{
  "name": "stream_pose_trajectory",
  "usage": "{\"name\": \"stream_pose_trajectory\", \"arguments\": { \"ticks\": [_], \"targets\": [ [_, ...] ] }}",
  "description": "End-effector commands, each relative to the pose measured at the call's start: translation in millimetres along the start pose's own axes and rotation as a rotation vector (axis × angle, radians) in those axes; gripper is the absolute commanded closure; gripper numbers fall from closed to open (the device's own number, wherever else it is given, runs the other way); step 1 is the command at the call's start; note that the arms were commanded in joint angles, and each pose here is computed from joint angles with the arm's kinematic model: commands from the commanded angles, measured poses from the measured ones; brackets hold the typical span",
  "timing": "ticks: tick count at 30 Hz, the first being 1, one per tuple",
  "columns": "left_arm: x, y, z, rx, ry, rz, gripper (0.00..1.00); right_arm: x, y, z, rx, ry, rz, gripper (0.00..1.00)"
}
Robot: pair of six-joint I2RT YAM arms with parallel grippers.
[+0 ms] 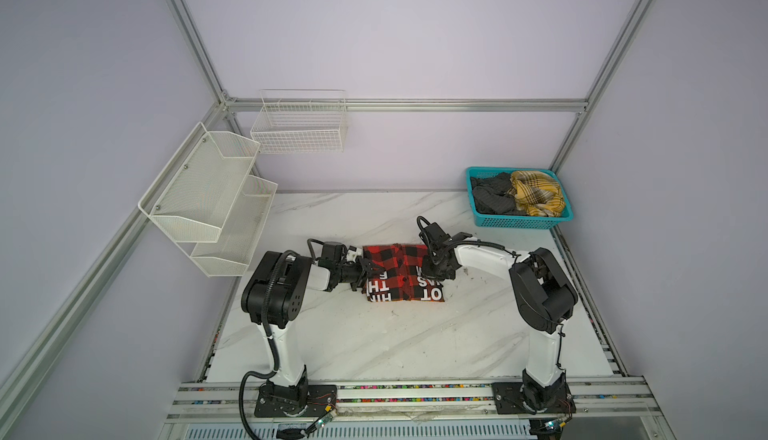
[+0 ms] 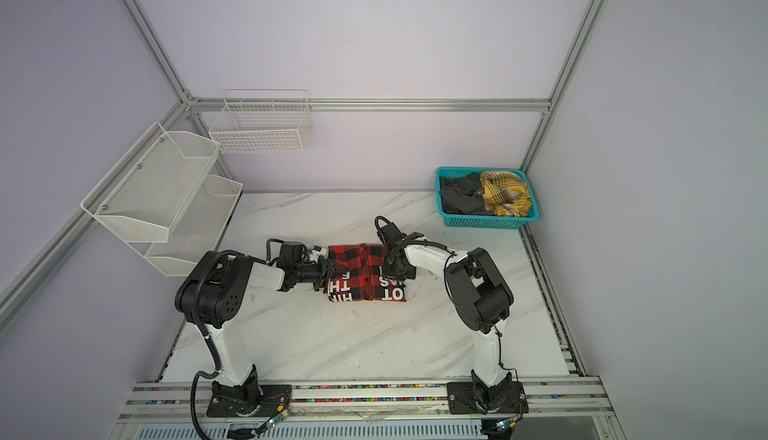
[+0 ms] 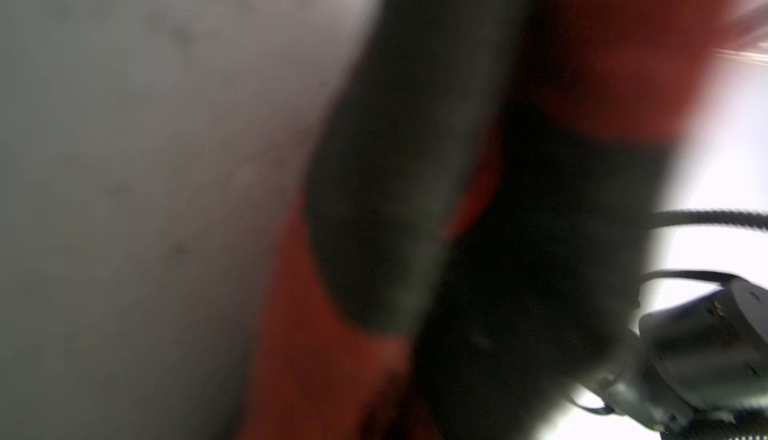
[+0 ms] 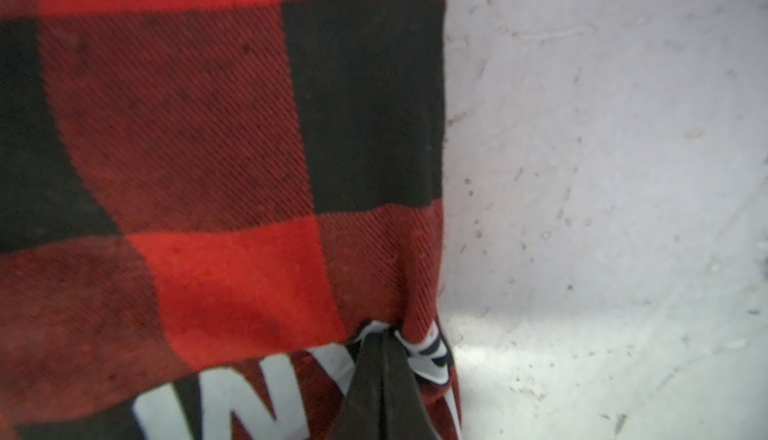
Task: Fold and stack the long sleeve shirts
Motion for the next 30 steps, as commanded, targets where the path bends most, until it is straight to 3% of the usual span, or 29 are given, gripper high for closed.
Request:
{"name": "stream_pose_trajectory", "arguments": {
  "ticks": [1, 4, 9, 17, 22, 30],
  "targets": [
    [7, 12, 7, -0.068, 0.006, -0.101, 0.73, 6, -3, 7, 0.008, 0.026, 0.015, 0.94],
    [3, 1, 5, -0.052, 0.009, -0.084, 0.84, 0, 2, -4, -0.012, 0.011, 0.012, 0.94],
    [-7, -16, -11, -0.129, -0.019, -0.020, 0.99, -15, 10, -34, -0.024, -0.047, 0.039, 0.94],
    [-27, -62, -84, -0.313, -0.137, 0.123, 1.00, -35, 16, -74, -0.060, -0.118, 0.050, 0.94],
    [-28, -90, -144, -0.599, -0.229, 0.239, 1.00, -42, 15, -94, -0.104, -0.156, 0.066, 0.94],
    [-16, -158, -248, -1.176, -0.497, 0.387, 1.00, -47, -5, -110, -0.161, -0.198, 0.078, 0.94]
  ]
}}
Point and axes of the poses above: each gripper's point midway between its finger pads, its own z axis out along the fingers, its own y axis along the line the jaws close on, x = y × z, the point moved 7 cm from there along -z, back along the fingers, and after that the axes turned 1 degree about -z, right-handed, at the moved point
